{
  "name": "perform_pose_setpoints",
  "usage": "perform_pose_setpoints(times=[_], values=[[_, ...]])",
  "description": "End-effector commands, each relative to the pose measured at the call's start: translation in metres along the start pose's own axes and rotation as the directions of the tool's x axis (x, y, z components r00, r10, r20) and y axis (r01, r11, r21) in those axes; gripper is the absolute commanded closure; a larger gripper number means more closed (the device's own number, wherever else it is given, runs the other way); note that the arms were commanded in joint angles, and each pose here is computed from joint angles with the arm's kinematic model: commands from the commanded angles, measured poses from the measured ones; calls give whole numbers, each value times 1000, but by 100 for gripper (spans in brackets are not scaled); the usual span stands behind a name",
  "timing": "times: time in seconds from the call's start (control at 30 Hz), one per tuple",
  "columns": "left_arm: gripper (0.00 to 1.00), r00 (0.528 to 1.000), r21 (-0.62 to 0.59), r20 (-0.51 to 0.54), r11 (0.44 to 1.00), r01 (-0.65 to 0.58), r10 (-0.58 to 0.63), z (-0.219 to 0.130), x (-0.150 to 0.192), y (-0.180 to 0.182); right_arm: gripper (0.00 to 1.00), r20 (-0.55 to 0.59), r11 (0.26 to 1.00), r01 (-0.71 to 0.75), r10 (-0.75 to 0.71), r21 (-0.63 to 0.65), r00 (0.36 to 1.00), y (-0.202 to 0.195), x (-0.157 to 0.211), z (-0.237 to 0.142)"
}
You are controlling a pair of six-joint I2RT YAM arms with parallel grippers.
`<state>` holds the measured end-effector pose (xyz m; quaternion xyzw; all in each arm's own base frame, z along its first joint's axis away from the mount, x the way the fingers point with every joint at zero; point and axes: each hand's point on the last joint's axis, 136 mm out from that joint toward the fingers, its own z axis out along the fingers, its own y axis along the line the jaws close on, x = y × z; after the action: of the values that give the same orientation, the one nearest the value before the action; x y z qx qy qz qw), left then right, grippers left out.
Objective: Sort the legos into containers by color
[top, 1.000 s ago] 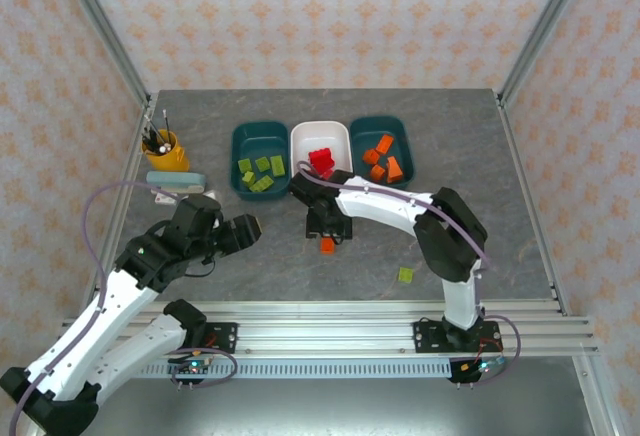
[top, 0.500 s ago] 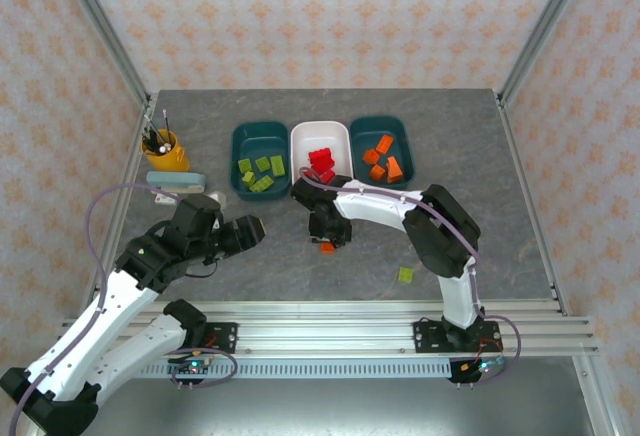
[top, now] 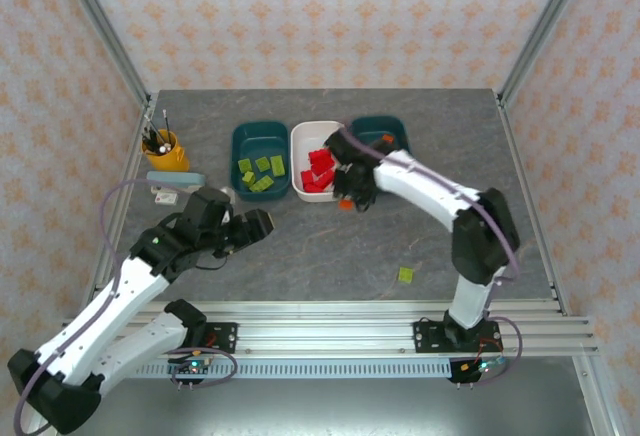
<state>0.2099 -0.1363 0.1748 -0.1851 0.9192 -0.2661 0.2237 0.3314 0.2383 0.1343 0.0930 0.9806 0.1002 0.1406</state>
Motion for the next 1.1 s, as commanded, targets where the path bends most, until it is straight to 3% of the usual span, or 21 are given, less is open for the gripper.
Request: perform_pose_setpoints(times=[0.0,0.2,0.4,0.73,0.87,1.07], values=[[15,999,96,43,995,-27,23,2,-23,-39,83,101,1000,4,-3,-7,995,-22,-59,-22],[15,997,134,68,990,-44,35,20,-50,-81,84,147,995,-65,75,-70,986,-31,-147,5],[15,993,155,104,986,-68,52,31,-76,-116,84,140,989,-109,123,-104,982,-27,-199,42],[15,986,133,141,986,-103,84,34,-100,-142,79,66,965,-233,242,-120,968,-39,-218,107],[15,987,128,133,986,-108,91,33,-100,-144,69,45,958,-259,266,-123,963,-41,-218,118],[15,989,117,102,986,-121,109,35,-93,-140,50,55,960,-249,257,-126,965,-40,-221,103]])
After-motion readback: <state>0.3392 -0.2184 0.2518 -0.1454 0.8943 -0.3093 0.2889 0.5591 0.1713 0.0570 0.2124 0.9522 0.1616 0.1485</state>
